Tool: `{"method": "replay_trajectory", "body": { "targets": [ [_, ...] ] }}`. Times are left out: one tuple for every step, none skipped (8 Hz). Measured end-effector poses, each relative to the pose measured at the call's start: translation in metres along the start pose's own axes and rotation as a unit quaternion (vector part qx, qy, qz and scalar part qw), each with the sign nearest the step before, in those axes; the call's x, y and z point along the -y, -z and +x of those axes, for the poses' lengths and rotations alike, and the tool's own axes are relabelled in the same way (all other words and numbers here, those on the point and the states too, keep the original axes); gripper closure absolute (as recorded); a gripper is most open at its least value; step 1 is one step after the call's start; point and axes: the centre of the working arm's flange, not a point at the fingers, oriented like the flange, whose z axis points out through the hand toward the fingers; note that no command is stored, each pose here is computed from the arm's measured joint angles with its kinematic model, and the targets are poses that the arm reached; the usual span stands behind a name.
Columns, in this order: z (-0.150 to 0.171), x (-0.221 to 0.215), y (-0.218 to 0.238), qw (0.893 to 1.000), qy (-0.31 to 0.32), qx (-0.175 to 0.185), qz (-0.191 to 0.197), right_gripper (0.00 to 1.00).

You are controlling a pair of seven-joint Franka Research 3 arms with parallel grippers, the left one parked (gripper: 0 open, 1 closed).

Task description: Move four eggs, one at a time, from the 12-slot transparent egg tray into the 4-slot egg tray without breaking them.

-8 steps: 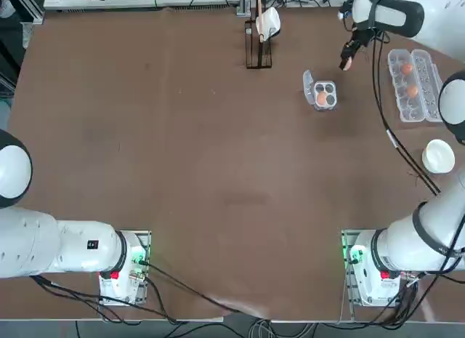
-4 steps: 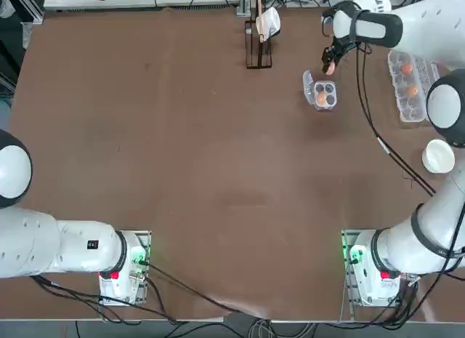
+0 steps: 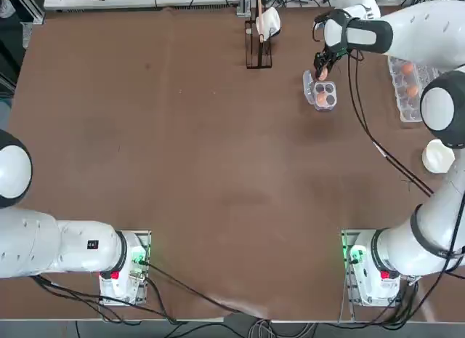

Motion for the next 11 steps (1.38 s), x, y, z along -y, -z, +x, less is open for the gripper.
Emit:
{"method": "replay_trajectory", "body": {
  "targets": [
    [-0.002,-0.001,-0.004,1.000,-0.001,0.004,0.000,0.43],
    [-0.004,-0.001,-0.009,1.000,-0.002,0.007,0.001,0.43],
    [-0.006,-0.001,-0.014,1.000,-0.003,0.009,0.001,0.43],
    [-0.007,-0.001,-0.018,1.000,-0.007,0.009,0.001,0.43],
    [-0.009,0.000,-0.022,1.000,-0.011,0.012,0.001,0.43],
    [-0.012,0.001,-0.025,1.000,-0.013,0.015,0.002,0.43],
    [-0.013,0.001,-0.028,1.000,-0.013,0.018,0.002,0.43],
    [-0.014,0.001,-0.029,1.000,-0.014,0.019,0.002,0.43],
    [-0.015,0.001,-0.030,1.000,-0.015,0.019,0.002,0.43],
    [-0.015,0.001,-0.030,1.000,-0.015,0.020,0.002,0.43],
    [-0.015,0.001,-0.031,1.000,-0.015,0.021,0.002,0.43]
  ]
}}
